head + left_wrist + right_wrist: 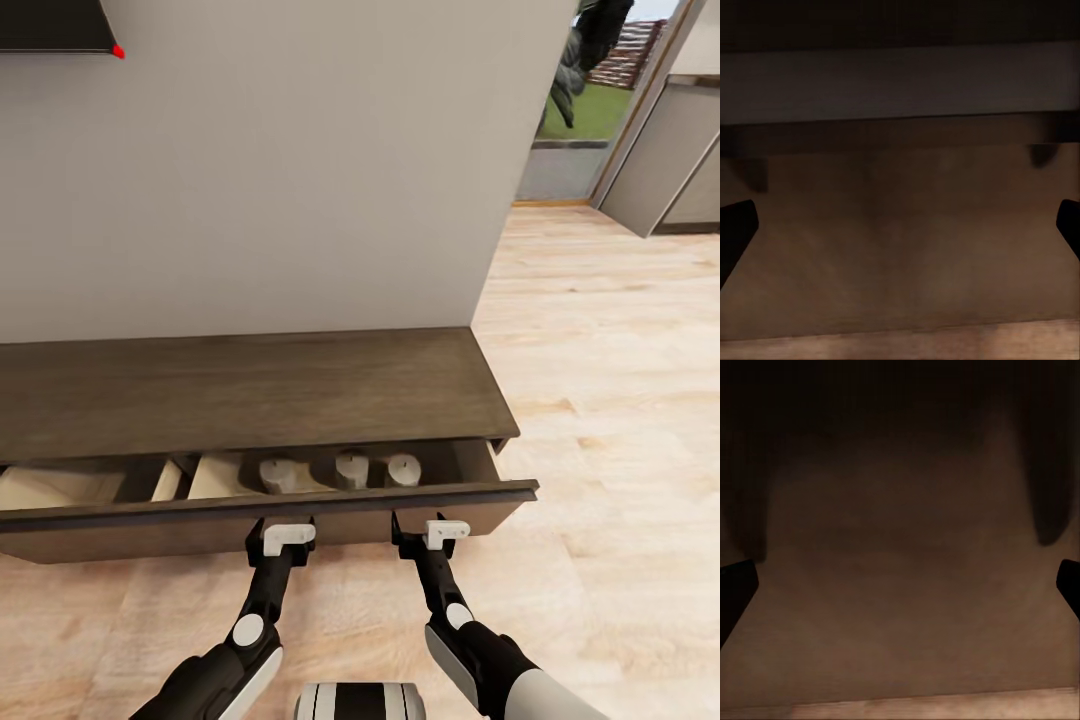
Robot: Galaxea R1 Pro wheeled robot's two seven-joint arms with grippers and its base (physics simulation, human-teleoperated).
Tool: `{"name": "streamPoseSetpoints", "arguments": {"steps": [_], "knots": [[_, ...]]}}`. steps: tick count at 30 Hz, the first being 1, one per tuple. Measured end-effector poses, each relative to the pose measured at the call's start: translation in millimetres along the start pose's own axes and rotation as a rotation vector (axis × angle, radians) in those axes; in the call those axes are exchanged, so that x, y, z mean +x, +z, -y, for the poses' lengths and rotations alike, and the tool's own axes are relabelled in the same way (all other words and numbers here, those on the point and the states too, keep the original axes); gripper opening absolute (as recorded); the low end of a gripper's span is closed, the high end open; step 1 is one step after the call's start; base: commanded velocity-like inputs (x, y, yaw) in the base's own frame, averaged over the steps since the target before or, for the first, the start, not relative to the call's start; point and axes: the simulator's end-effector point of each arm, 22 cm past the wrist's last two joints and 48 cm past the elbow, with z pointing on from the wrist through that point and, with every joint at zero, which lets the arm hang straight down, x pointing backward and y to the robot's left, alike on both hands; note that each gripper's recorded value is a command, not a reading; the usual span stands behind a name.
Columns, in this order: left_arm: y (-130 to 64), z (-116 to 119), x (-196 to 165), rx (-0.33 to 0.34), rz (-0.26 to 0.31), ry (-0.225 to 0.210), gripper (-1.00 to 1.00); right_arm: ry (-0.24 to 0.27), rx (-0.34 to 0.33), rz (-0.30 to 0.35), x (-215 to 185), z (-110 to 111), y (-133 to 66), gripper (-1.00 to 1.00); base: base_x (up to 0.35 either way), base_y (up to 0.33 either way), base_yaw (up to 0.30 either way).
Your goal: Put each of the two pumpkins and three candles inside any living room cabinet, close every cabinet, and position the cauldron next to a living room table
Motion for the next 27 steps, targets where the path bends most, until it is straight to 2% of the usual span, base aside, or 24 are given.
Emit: {"name": "streamPoseSetpoints", "arguments": {"steps": [19, 27], "knots": [[0.0, -0.1, -0.1, 0.000, 0.000, 0.000, 1.00, -0.001, -0.001, 0.000, 0.2, -0.3, -0.2, 1.00, 0.175, 0.000, 0.000], [0.1, -0.1, 0.1, 0.000, 0.000, 0.000, 1.00, 0.003, 0.004, 0.000, 0.0, 1.1, 0.1, 1.00, 0.041, 0.000, 0.000]]}}
